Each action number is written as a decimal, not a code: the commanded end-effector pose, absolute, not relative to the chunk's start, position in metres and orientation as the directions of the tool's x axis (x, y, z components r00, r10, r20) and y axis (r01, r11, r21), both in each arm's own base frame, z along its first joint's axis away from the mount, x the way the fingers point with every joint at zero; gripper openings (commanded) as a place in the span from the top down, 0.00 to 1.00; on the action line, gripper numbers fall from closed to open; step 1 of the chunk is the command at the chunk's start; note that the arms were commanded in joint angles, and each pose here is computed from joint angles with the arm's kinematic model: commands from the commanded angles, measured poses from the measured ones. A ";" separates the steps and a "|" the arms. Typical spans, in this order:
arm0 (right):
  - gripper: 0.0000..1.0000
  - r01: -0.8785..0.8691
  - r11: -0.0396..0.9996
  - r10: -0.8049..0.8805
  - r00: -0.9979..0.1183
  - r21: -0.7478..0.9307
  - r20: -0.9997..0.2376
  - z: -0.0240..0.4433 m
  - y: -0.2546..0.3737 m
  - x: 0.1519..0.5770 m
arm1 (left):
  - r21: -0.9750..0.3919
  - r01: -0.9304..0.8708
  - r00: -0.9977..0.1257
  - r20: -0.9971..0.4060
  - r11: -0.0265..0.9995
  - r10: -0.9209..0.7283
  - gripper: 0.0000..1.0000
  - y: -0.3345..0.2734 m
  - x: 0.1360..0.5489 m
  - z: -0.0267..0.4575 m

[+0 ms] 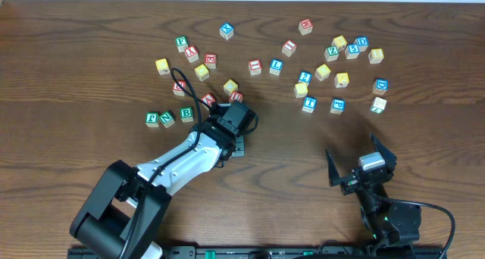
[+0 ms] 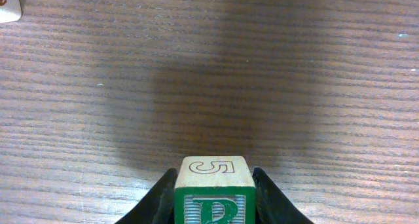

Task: Spell out ROBOT
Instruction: 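Lower the R block onto the table and open the left gripper, then move the left gripper up to the yellow O block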

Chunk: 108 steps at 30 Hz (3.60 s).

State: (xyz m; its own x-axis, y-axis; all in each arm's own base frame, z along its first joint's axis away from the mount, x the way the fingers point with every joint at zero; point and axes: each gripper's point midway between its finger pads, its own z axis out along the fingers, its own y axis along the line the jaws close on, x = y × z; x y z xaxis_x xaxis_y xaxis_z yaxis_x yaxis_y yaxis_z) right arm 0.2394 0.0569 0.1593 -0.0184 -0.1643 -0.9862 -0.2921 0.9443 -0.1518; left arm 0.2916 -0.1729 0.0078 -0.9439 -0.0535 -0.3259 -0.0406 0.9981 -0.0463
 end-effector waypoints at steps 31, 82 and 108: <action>0.01 -0.286 0.948 -0.154 -0.022 -0.141 -0.988 0.159 0.055 0.240 | -0.212 0.093 -0.720 -0.689 0.973 -0.081 0.27 -0.155 0.308 0.183; 0.01 -0.286 0.948 -0.154 -0.022 -0.141 -0.988 0.159 0.055 0.240 | 0.020 0.588 -0.774 -0.277 0.809 0.569 0.12 -0.095 0.490 0.083; 0.01 -0.286 0.948 -0.154 -0.022 -0.141 -0.988 0.159 0.055 0.239 | -0.026 0.685 -0.697 -0.314 0.728 0.645 0.16 -0.112 0.501 0.045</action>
